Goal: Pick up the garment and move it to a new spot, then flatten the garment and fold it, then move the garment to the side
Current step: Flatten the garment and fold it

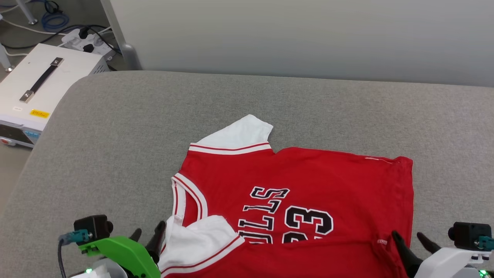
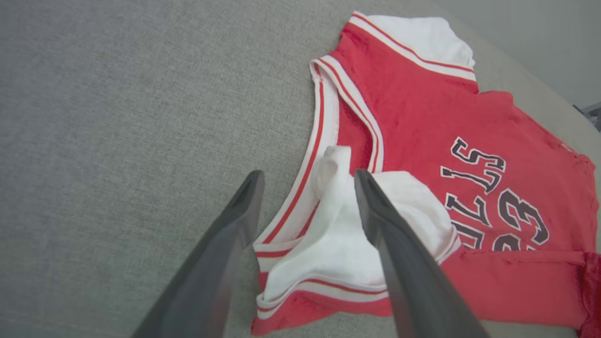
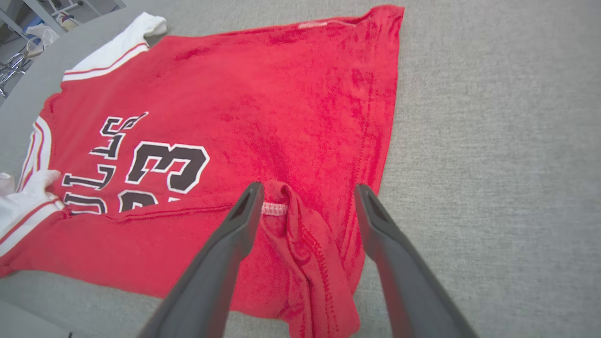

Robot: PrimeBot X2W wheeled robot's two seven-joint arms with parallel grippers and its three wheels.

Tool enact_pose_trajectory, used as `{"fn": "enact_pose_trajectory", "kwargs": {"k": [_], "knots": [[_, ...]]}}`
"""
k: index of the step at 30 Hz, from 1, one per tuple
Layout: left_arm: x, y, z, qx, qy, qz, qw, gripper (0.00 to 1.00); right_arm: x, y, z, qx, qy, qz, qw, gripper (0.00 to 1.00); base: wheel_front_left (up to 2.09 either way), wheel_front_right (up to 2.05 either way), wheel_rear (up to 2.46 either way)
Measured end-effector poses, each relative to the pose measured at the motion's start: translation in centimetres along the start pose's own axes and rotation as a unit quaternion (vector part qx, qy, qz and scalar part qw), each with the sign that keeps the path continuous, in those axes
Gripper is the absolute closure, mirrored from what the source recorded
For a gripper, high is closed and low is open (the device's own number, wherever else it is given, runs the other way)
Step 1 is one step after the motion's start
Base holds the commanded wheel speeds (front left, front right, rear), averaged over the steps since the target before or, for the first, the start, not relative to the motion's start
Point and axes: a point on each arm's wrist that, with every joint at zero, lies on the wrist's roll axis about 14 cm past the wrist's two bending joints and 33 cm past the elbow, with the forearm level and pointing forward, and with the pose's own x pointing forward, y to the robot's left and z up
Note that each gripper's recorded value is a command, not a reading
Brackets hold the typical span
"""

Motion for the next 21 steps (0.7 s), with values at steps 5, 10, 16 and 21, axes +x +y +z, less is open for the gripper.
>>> {"fn": "enact_pose_trajectory", "kwargs": {"k": [5, 10, 16, 21], "knots": [[1.1, -1.8, 4.3, 0.041, -0.086, -0.021, 0.995, 0.0, 0.0, -0.2, 4.9, -0.039, -0.121, -0.018, 0.992, 0.0, 0.0, 0.0, 0.0], [2.5, -3.7, 7.8, 0.079, -0.146, -0.045, 0.985, 0.0, 0.3, 0.4, 8.7, -0.062, -0.199, -0.02, 0.978, 0.0, 0.0, 0.0, 0.0], [5.8, -6.5, 11.0, 0.113, -0.17, -0.088, 0.975, 0.0, 1.0, 1.2, 11.8, -0.083, -0.245, -0.015, 0.966, 0.0, 0.0, 0.0, 0.0], [9.5, -8.7, 13.0, 0.145, -0.155, -0.123, 0.969, 0.0, 2.3, 1.0, 12.9, -0.087, -0.254, -0.016, 0.963, 0.0, 0.0, 0.0, 0.0]]}}
